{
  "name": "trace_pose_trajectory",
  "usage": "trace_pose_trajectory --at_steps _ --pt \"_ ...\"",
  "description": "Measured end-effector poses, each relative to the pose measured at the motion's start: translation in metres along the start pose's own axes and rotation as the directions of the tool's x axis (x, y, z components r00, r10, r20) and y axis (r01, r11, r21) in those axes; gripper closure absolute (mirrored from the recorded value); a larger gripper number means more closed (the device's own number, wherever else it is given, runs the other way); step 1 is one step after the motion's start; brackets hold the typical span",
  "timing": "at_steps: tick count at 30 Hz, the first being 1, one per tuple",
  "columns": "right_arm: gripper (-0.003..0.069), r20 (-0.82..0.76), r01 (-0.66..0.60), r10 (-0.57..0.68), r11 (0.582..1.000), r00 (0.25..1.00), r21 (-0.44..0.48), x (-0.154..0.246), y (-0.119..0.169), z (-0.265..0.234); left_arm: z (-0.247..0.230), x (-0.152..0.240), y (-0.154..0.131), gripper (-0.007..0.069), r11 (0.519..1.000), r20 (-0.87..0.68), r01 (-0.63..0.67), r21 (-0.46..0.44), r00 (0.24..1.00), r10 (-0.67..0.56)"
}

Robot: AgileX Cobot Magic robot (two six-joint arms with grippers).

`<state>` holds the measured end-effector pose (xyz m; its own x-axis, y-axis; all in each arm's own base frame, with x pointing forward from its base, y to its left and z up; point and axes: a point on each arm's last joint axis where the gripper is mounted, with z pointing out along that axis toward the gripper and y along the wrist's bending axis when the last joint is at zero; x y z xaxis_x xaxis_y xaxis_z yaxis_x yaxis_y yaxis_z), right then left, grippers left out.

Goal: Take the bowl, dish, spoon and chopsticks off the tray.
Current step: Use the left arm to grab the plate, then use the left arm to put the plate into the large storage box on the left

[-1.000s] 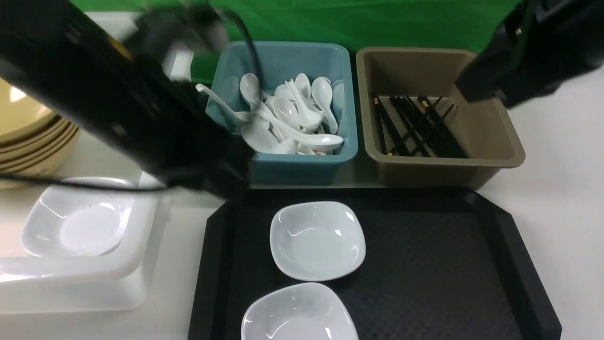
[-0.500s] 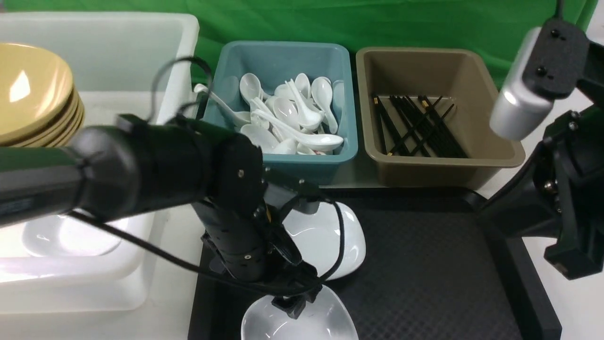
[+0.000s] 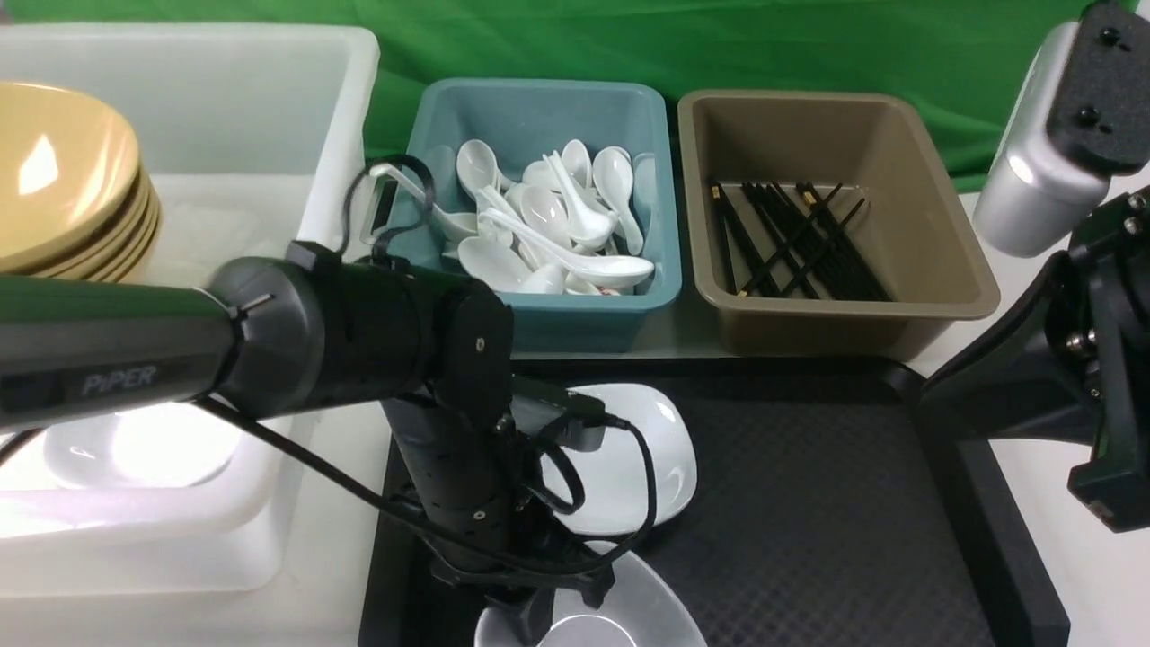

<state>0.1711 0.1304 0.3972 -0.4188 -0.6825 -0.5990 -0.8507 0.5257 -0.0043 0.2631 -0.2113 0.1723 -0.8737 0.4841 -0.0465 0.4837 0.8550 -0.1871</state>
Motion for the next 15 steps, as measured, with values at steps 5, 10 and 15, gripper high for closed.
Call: trace_pose_trajectory --at_steps 5,10,15 --pt "0.0640 0.019 0.005 -0.005 1.000 1.000 0.010 -0.002 -0.001 0.000 -0.030 -0.002 -0.002 0.0592 0.999 0.026 0.026 0.030 0.999 -0.027" --pt "0.0640 0.051 0.007 -0.009 1.000 0.999 0.028 -0.005 -0.003 0.000 -0.102 -0.003 0.009 0.0612 0.994 0.180 0.071 0.088 0.980 -0.086" --pt "0.0640 0.143 0.057 -0.065 0.997 0.988 0.060 -0.019 -0.004 -0.009 -0.187 0.014 0.048 0.0613 0.969 0.387 0.149 0.195 0.897 -0.215"
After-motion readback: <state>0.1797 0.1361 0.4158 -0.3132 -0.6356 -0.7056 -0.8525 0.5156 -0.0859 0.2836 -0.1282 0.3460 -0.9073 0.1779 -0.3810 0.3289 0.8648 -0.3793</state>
